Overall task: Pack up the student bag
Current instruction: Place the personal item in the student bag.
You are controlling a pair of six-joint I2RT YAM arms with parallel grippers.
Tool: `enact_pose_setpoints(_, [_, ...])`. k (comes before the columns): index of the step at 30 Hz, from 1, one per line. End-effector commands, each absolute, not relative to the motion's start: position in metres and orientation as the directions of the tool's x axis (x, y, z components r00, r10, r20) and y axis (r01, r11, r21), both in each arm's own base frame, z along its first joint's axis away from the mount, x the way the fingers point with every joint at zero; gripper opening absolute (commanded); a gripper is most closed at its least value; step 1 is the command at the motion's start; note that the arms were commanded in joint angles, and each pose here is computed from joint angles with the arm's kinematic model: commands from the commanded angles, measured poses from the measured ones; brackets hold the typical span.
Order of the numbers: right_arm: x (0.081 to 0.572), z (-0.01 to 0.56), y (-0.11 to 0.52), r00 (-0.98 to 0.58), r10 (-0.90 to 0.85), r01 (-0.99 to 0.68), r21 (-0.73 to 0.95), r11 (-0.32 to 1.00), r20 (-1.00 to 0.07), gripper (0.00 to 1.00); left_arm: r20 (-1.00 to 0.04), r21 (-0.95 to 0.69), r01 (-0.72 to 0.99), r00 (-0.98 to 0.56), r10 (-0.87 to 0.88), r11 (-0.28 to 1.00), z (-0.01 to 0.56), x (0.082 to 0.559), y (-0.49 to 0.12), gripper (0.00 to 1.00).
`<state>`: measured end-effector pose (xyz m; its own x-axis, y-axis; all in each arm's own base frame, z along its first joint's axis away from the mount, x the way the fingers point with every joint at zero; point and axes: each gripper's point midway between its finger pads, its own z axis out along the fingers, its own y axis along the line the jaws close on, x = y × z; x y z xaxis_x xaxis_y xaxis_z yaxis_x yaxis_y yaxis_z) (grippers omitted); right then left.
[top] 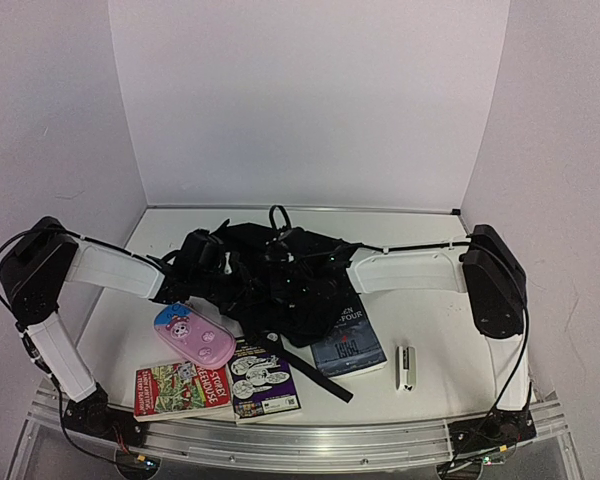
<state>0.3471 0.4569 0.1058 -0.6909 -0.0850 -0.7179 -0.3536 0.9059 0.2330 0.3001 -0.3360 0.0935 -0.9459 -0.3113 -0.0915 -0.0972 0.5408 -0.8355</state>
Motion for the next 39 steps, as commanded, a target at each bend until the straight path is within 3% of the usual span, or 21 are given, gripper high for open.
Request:
enact_pose_setpoints(1, [0.333,0.155,0.485,-0.665,-0.048,-0.43,0.33,0.84,-0.745,0.0,-0.118,-0.873,-0.039,-0.951,-0.287,0.485,0.11,0.313,-0.357,0.08])
enact_pose_setpoints(15, [0.332,0.157,0.48,-0.654,-0.06,-0.436,0.311,0.845,-0.754,0.0,-0.204,-0.902,0.071,-0.94,-0.275,0.426,0.127,0.33,-0.374,0.04])
enact_pose_setpoints(22, [0.329,0.172,0.453,-0.641,-0.057,-0.394,0.264,0.88,-0.765,0.44,-0.282,-0.854,0.133,-0.931,-0.233,0.504,0.125,0.304,-0.348,0.22])
enact_pose_setpoints(27, [0.319,0.163,0.42,-0.666,-0.076,-0.343,0.215,0.914,-0.742,0.66,-0.349,-0.809,0.211,-0.923,-0.159,0.549,0.128,0.282,-0.336,0.33])
enact_pose_setpoints(33, [0.288,0.135,0.398,-0.755,-0.095,-0.339,0.262,0.903,-0.649,0.64,-0.45,-0.734,0.35,-0.892,-0.031,0.582,0.142,0.262,-0.343,0.46])
enact_pose_setpoints(39, [0.287,0.11,0.367,-0.809,-0.058,-0.268,0.279,0.922,-0.586,0.58,-0.529,-0.611,0.454,-0.843,0.092,0.649,0.147,0.246,-0.372,0.49])
